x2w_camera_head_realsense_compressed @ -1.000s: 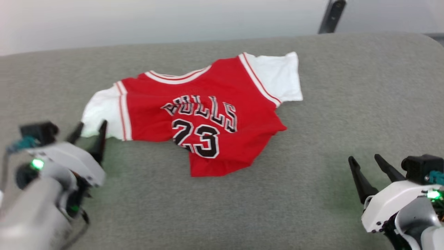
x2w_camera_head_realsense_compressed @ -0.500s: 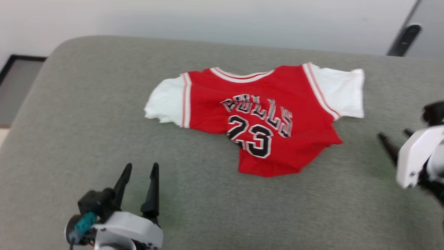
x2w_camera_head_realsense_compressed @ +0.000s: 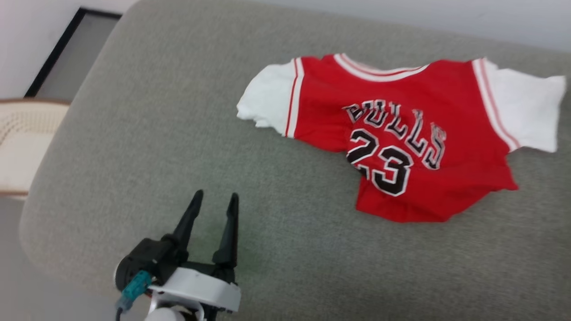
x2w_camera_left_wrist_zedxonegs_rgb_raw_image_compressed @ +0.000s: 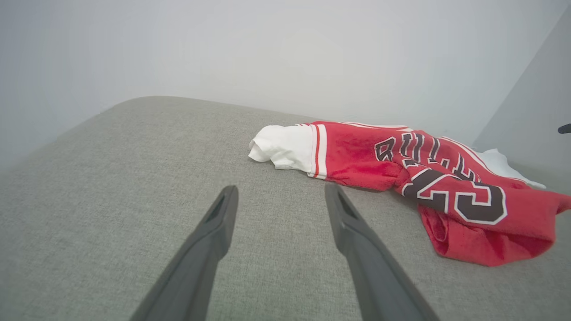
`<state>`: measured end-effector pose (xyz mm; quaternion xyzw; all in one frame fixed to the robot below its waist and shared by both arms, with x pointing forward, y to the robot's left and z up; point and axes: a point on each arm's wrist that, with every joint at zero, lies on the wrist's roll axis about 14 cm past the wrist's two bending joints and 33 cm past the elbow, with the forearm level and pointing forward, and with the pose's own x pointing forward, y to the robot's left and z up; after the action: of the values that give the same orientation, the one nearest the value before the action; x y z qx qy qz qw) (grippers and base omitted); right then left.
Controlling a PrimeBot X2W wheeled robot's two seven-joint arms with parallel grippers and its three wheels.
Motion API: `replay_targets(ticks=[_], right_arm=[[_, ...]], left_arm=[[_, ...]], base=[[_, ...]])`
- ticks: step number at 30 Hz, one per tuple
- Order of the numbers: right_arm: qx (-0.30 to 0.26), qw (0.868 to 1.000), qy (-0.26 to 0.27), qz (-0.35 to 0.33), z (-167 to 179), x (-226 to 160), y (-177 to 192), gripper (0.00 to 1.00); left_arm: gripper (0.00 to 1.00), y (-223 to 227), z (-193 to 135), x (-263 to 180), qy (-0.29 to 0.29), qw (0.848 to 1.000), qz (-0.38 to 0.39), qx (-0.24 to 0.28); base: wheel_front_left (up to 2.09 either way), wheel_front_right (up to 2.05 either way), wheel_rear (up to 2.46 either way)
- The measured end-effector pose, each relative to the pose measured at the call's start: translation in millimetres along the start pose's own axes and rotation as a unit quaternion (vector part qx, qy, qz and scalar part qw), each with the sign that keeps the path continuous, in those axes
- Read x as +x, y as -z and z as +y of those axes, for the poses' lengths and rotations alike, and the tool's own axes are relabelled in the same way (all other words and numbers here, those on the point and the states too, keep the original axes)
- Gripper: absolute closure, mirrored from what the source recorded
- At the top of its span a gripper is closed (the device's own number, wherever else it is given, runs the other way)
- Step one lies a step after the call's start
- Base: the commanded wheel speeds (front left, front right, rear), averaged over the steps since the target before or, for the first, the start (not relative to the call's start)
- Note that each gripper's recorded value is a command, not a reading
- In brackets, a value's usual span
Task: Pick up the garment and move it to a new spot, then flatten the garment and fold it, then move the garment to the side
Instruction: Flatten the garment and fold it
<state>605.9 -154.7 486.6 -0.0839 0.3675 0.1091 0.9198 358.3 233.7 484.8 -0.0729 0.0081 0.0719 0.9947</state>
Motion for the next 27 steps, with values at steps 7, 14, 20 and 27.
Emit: replay_targets(ticks=[7, 14, 20, 27], right_arm=[[0.007, 0.998, 0.013, 0.064, 1.2, 54.4, 1.7, 0.00], [0.000, 0.993, -0.006, 0.118, 27.9, 107.0, 30.7, 0.00], [-0.001, 0.992, -0.016, 0.129, 41.2, 130.7, 32.1, 0.56], [0.003, 0.990, -0.034, 0.135, 53.3, 131.7, 32.9, 1.00]], left_arm=[[0.00, 17.8, 11.7, 8.1, -0.020, 1.000, 0.023, 0.002], [0.00, 35.0, 28.2, 8.7, -0.043, 0.998, 0.049, 0.014], [0.00, 25.0, 40.2, 21.5, -0.053, 0.998, 0.033, 0.031], [0.00, 0.9, 31.1, 51.6, -0.018, 0.999, -0.008, 0.029]], base=[[0.00, 0.00, 0.00], [0.00, 0.00, 0.00], [0.00, 0.00, 0.00], [0.00, 0.00, 0.00]])
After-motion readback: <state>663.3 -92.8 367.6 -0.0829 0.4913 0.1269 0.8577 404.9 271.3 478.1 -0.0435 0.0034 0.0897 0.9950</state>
